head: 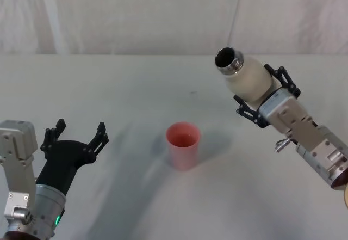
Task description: Grasp the thermos with one hand and pour water into the cup lid.
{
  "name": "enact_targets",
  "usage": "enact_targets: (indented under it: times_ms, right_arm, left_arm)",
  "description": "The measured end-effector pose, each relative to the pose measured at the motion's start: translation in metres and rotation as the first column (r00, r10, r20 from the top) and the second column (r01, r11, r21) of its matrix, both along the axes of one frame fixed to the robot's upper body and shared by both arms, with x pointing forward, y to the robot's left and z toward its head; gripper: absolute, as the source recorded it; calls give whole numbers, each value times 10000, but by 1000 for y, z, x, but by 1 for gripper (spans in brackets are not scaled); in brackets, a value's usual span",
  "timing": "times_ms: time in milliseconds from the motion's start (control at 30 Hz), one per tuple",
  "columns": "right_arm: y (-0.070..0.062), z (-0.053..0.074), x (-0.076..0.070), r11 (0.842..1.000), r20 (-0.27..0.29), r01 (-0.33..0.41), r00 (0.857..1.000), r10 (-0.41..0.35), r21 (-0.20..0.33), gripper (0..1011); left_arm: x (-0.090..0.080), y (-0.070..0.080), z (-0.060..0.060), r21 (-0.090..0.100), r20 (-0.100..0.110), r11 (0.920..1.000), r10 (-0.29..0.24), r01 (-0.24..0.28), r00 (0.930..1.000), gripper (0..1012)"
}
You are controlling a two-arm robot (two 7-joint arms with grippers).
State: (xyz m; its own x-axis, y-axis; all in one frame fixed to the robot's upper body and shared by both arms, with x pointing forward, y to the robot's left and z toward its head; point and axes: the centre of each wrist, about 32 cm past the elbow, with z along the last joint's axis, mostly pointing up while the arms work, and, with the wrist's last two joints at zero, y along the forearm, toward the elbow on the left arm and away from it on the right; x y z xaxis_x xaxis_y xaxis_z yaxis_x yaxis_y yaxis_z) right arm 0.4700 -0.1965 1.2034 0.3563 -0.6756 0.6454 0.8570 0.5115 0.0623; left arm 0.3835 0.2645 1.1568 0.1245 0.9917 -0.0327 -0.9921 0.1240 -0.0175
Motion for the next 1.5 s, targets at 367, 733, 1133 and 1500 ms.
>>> enact_targets:
  times_ms: [367,733,1133,1500]
  right_arm:
    - [7,-3,1,9811,673,165,9977,-35,-1928,955]
    - [11,-13,1,9457,1168,350,9931,32,-3231,956]
    - [15,-25,0,9044,1590,368,9867,346,-4251,956]
    - [21,-32,1,8786,1900,567,9810,392,-4741,956]
  left_arm:
    - [0,0,0,0,1,10000,0,0,10000,1001]
    - [0,0,0,0,0,10000,-1,1,10000,1001]
    - [0,0,0,1,1,10000,-1,1,10000,1001]
    - [0,0,0,0,0,10000,-1,1,10000,1001]
